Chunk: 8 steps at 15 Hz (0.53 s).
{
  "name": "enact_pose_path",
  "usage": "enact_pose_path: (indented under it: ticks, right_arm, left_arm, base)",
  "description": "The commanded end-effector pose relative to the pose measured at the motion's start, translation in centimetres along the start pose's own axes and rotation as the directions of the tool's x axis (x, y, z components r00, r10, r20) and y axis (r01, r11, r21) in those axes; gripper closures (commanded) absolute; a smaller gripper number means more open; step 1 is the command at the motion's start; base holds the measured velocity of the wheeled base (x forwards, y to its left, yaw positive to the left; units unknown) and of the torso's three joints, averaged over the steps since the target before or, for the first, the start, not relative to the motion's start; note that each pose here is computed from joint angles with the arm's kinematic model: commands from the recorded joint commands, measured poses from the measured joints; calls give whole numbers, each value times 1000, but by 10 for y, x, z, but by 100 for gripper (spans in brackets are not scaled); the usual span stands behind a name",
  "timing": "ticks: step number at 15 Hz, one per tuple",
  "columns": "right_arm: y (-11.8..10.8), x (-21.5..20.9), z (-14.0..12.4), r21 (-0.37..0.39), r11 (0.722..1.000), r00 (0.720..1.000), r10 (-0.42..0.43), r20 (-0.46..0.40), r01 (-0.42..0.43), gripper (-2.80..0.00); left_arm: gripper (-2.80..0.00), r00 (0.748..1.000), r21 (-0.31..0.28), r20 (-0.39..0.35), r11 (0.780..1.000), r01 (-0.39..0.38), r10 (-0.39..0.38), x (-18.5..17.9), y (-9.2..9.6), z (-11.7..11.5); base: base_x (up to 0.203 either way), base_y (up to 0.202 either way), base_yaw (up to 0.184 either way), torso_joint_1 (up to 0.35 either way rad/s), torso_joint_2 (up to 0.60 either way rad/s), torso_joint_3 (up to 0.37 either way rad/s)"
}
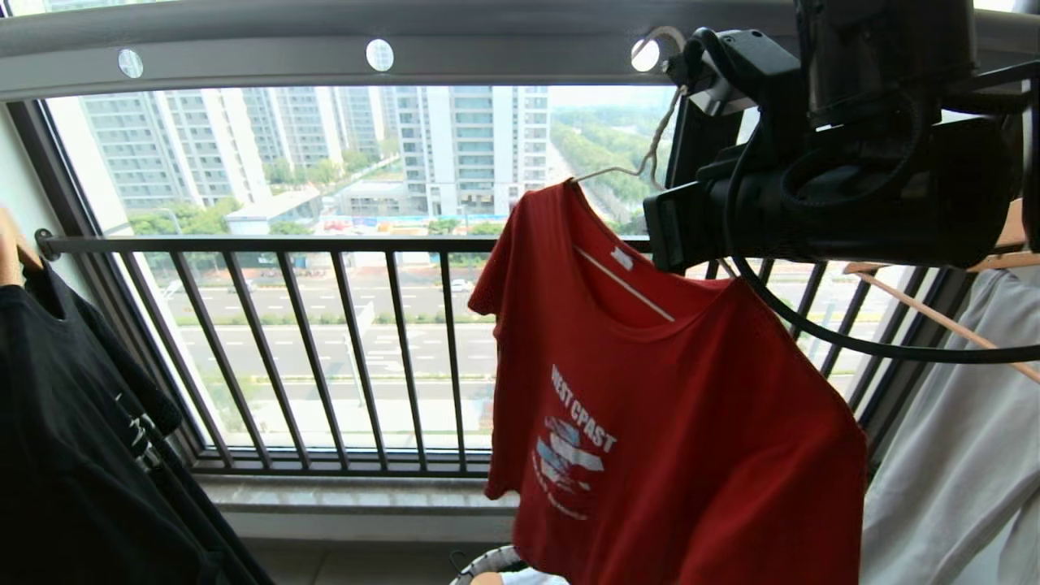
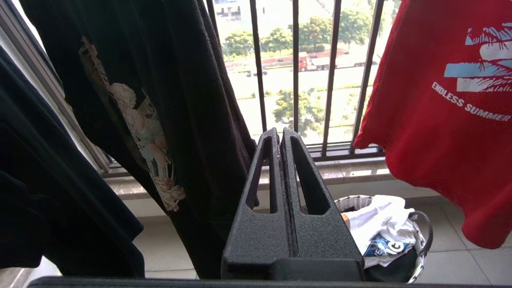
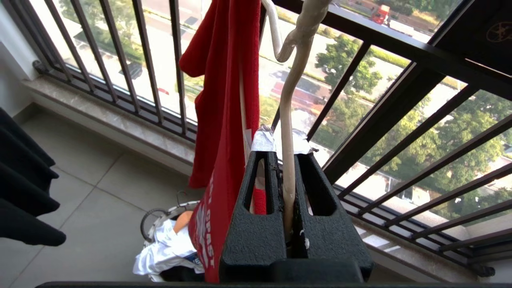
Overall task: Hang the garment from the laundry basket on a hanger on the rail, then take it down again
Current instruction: Take the clothes off the clothes rack
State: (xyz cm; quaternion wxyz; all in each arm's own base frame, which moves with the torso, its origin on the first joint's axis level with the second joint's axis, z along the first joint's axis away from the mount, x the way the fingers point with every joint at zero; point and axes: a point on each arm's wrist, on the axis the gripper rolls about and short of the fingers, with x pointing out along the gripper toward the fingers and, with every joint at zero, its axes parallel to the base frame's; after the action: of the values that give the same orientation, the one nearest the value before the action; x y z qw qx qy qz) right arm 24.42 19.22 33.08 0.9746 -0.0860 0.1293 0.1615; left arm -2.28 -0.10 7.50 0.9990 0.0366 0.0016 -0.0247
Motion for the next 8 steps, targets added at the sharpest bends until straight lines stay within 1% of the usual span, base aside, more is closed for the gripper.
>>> enact_pose_path:
  ticks: [1, 4, 5, 8]
  right_arm:
    - [9, 8, -1, -3, 1000, 1000, 7, 9, -7, 0]
    - [16, 14, 3, -8, 1000, 998, -10, 60, 11, 0]
    - [16, 14, 4, -16, 1000, 998, -11, 65, 12, 0]
    - [13, 6, 8, -8, 1000, 996, -22, 82, 23, 0]
  left_arm:
    - [0, 1000, 0, 0, 1000, 0, 0, 0, 0, 0]
    - [0, 1000, 0, -1, 1000, 0, 0, 0, 0, 0]
    - [0, 1000, 0, -1, 1000, 0, 0, 0, 0, 0]
    - [0, 1000, 0, -1, 1000, 0, 0, 0, 0, 0]
  base:
    - [0, 0, 0, 0, 0, 0]
    - [0, 0, 0, 0, 0, 0]
    - [0, 0, 0, 0, 0, 0]
    - [0, 0, 0, 0, 0, 0]
